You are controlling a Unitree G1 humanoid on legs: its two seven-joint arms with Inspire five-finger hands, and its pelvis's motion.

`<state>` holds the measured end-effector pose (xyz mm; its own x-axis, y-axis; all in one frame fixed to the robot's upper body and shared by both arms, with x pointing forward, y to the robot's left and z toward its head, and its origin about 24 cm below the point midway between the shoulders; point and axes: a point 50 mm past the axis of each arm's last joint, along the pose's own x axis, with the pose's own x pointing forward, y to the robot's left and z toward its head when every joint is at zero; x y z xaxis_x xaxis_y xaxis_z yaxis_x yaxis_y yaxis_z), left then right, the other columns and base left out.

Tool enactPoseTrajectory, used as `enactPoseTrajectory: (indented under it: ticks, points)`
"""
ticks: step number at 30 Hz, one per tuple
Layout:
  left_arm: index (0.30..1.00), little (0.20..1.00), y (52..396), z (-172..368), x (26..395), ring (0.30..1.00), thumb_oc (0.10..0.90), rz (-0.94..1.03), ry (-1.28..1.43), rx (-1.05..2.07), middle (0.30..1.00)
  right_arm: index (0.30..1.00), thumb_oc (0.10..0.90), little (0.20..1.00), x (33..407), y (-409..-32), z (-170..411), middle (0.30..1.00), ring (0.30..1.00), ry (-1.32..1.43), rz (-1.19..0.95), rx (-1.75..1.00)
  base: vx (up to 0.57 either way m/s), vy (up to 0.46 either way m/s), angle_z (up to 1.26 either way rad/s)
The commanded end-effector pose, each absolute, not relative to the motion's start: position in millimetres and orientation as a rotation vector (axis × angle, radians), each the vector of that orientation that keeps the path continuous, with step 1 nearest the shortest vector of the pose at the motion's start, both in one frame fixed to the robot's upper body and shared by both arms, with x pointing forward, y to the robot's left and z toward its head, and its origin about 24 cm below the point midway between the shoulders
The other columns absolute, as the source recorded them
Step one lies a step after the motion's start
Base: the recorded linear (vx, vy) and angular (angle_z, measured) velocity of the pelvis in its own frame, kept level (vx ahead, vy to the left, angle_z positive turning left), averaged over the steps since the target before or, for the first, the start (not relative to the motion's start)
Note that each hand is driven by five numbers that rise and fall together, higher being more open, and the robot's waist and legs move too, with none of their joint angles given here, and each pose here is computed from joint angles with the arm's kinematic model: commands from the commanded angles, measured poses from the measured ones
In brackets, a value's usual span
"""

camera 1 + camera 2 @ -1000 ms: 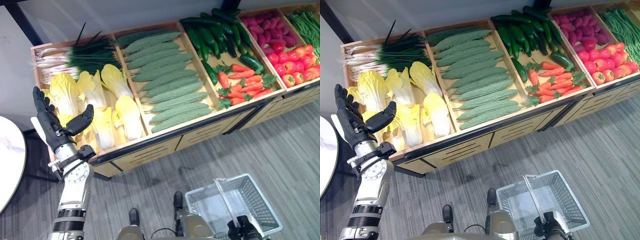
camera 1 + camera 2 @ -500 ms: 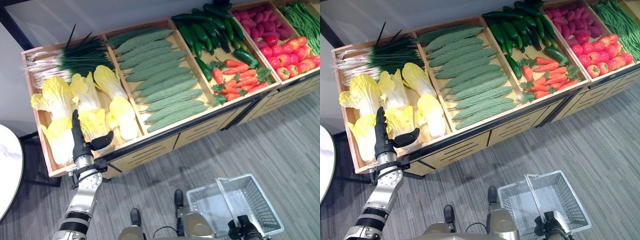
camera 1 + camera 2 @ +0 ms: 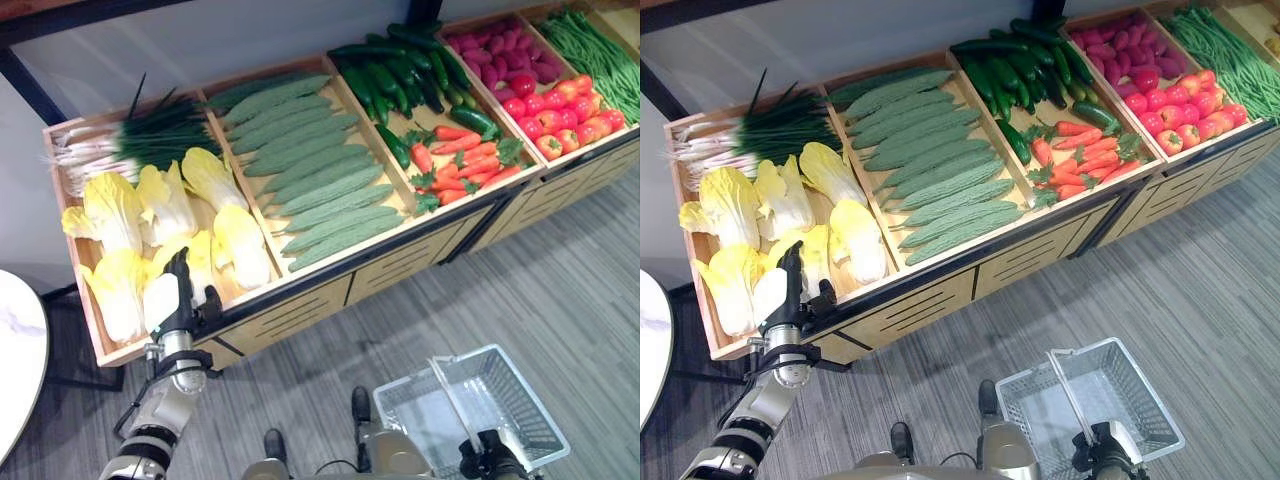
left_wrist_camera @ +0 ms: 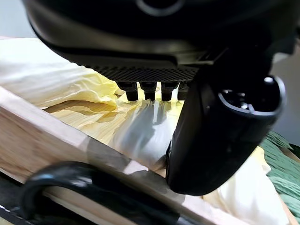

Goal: Get the vegetables into the basket

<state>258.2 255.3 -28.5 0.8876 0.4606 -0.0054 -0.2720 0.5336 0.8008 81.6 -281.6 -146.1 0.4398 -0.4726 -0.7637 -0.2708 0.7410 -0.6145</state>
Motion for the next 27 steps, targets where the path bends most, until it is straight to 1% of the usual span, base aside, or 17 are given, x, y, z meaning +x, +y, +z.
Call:
enactPoseTrajectory:
  ticks: [1,2,3,4,5,6,8,13,16,19,20,21,22,24,25,26,27]
  points:
    - [1.000,1.000,309,-26,253,1.000,0.900,0.649,0.452,0.860,1.000,0.300,0.400,0.300,108,-284,-139,0.300,0.300,1.056,-0.106,-0.838,0.01,0.037,-0.37]
    - [0.915,0.915,310,-31,252,0.915,0.839,0.733,0.487,0.704,0.915,0.300,0.400,0.300,112,-282,-138,0.300,0.300,1.043,-0.091,-0.844,0.02,0.036,-0.28]
    - [0.547,0.547,310,-32,252,0.547,0.576,0.785,0.495,0.624,0.547,0.300,0.400,0.300,112,-282,-138,0.300,0.300,1.044,-0.089,-0.847,0.04,0.037,0.01]
    - [0.300,0.300,311,-41,245,0.300,0.400,0.887,0.550,0.440,0.300,0.300,0.400,0.300,111,-282,-139,0.300,0.300,1.055,-0.076,-0.857,0.04,0.026,-0.31]
    - [0.300,0.300,313,-50,236,0.300,0.400,0.933,0.603,0.357,0.300,0.300,0.400,0.300,111,-282,-139,0.300,0.300,1.057,-0.073,-0.860,0.07,0.043,-0.51]
    - [0.300,0.300,316,-59,225,0.300,0.400,1.035,0.650,0.222,0.300,0.300,0.400,0.300,115,-281,-138,0.300,0.300,1.043,-0.055,-0.874,0.05,0.035,-0.41]
    - [0.300,0.300,322,-67,212,0.300,0.400,1.099,0.704,0.164,0.300,0.300,0.400,0.300,118,-281,-136,0.300,0.300,1.027,-0.055,-0.878,0.03,0.026,-0.12]
    - [0.300,0.300,324,-81,193,0.300,0.400,1.102,0.796,0.133,0.300,0.300,0.400,0.300,122,-282,-135,0.300,0.300,1.016,-0.057,-0.880,0.01,0.012,-0.17]
    - [0.300,0.300,325,-82,192,0.300,0.400,1.086,0.818,0.145,0.300,0.300,0.400,0.300,126,-282,-133,0.300,0.300,1.007,-0.054,-0.883,0.01,0.014,0.05]
    - [0.300,0.300,327,-76,199,0.300,0.400,1.101,0.775,0.111,0.300,0.300,0.400,0.300,128,-283,-132,0.300,0.300,1.002,-0.056,-0.884,0.00,0.000,0.00]
    - [0.300,0.300,328,-62,217,0.300,0.400,1.111,0.671,0.093,0.300,0.300,0.400,0.300,126,-284,-133,0.300,0.300,1.008,-0.054,-0.891,0.00,0.000,0.00]
    - [0.300,0.300,327,-62,217,0.300,0.400,1.111,0.671,0.093,0.300,0.300,0.400,0.300,126,-284,-133,0.300,0.300,1.008,-0.055,-0.891,0.00,0.000,0.00]
    - [0.300,0.300,327,-34,243,0.300,0.400,1.110,0.483,0.076,0.300,0.300,0.400,0.300,123,-283,-134,0.300,0.300,1.015,-0.055,-0.893,0.00,0.000,0.00]
    - [0.300,0.300,324,9,269,0.300,0.400,1.098,0.236,0.098,0.300,0.300,0.400,0.300,118,-282,-136,0.300,0.300,1.021,-0.057,-0.888,0.01,0.001,0.06]
    - [0.300,0.300,322,39,278,0.300,0.400,1.096,0.082,0.142,0.300,0.300,0.400,0.300,114,-281,-137,0.300,0.300,1.027,-0.060,-0.882,-0.01,-0.021,0.10]
    - [0.300,0.300,311,98,283,0.300,0.400,1.082,-0.229,0.225,0.300,0.300,0.400,0.300,104,-279,-140,0.300,0.300,1.045,-0.080,-0.850,0.00,-0.025,0.10]
    - [0.300,0.300,306,111,282,0.300,0.400,1.067,-0.303,0.239,0.300,0.300,0.400,0.300,103,-279,-141,0.300,0.300,1.048,-0.085,-0.840,0.00,-0.035,0.19]
